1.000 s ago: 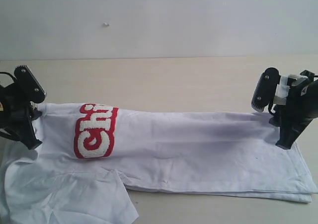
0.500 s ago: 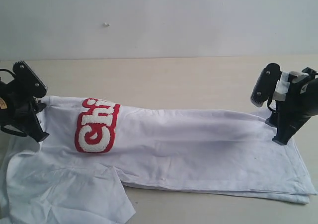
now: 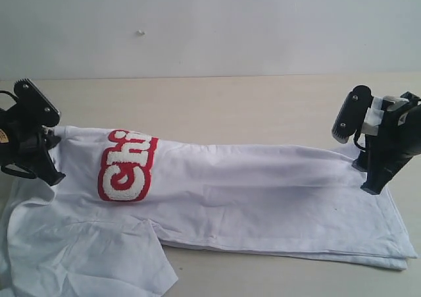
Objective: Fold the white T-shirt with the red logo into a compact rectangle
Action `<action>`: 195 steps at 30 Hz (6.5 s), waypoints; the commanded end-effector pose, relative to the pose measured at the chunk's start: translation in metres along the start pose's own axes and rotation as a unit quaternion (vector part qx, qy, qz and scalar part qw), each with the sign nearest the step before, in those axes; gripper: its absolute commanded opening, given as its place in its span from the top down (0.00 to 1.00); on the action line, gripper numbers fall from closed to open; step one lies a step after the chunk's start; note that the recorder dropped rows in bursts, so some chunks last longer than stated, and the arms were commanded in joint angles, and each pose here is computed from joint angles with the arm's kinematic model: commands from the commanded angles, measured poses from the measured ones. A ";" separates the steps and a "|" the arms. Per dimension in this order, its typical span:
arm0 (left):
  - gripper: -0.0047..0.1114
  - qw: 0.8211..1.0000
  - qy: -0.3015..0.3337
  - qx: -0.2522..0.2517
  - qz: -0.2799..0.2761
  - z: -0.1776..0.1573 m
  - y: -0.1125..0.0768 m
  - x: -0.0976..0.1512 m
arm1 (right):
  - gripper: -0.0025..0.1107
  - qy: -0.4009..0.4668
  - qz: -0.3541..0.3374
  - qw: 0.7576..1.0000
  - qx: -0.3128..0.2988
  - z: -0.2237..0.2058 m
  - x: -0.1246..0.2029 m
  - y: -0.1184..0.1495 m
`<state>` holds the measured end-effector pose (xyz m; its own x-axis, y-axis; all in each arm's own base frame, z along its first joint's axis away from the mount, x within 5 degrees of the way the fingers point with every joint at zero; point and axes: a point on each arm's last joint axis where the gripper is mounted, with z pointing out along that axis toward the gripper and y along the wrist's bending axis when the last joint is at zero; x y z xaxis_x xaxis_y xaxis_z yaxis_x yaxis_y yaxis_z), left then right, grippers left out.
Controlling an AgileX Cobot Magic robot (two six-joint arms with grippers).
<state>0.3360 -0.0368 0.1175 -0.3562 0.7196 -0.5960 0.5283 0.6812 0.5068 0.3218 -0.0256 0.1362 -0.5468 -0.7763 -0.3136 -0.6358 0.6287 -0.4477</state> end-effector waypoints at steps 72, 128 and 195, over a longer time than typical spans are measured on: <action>0.42 0.736 0.328 0.247 -0.539 -0.136 -0.061 0.059 | 0.90 -0.044 0.271 0.960 -0.055 -0.045 -0.015 -0.001; 0.43 0.641 0.014 0.249 -0.726 -0.032 0.027 0.005 | 0.90 -0.042 0.271 0.960 -0.061 -0.045 -0.015 0.000; 0.27 0.733 0.156 0.427 -0.506 -0.013 0.040 0.070 | 0.90 -0.037 0.251 0.964 -0.075 -0.045 -0.015 0.003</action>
<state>0.3202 0.0304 0.1004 -0.9894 0.0384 -0.1402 0.1309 0.6551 -0.7441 0.3025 -0.0094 0.1735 -0.7758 -0.3690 -0.5119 -0.3758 0.9218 -0.0950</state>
